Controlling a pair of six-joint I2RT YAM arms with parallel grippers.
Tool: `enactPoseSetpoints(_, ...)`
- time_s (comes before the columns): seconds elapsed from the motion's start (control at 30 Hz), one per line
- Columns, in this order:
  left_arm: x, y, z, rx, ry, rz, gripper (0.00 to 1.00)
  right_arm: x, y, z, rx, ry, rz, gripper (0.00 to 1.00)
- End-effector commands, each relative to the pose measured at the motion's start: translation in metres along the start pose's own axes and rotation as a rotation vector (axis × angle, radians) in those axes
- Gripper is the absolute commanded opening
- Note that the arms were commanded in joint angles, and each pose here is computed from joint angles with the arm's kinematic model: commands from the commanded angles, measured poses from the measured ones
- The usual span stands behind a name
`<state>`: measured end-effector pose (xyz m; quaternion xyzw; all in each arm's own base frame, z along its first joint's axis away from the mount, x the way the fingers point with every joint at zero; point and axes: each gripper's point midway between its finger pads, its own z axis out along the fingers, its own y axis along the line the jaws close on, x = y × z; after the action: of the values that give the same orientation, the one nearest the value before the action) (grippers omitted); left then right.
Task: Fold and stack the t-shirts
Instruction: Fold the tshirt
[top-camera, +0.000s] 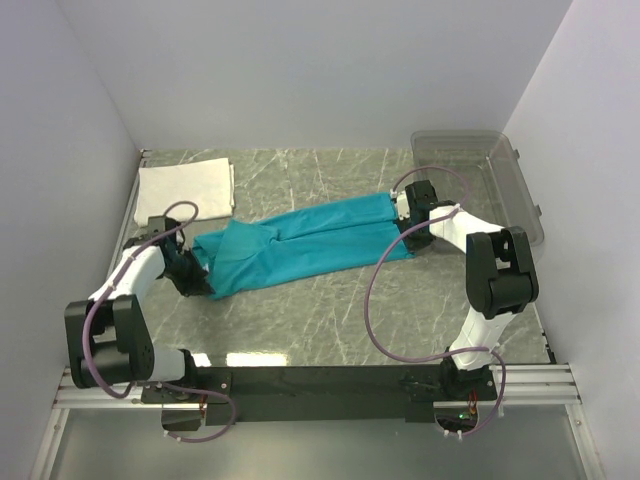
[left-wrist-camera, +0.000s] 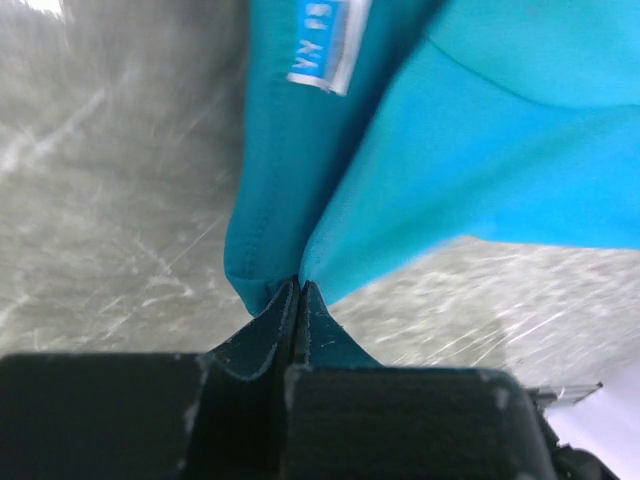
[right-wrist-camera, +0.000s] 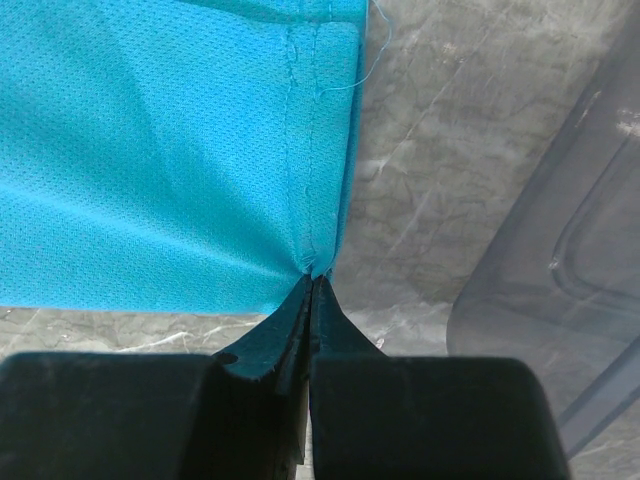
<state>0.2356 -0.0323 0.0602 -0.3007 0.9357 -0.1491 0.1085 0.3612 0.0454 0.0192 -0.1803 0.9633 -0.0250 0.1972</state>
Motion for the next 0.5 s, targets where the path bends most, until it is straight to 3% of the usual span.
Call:
enactPoseSetpoints(0.0,0.023,0.010,0.010,-0.020,0.096,-0.055,0.01,-0.004,-0.008,-0.006,0.030,-0.028,-0.003,0.00)
enactPoseSetpoints(0.47,0.003,0.034,0.002,-0.183,0.023,-0.069,0.01,-0.010,-0.021,-0.013,0.050,-0.050,-0.026,0.00)
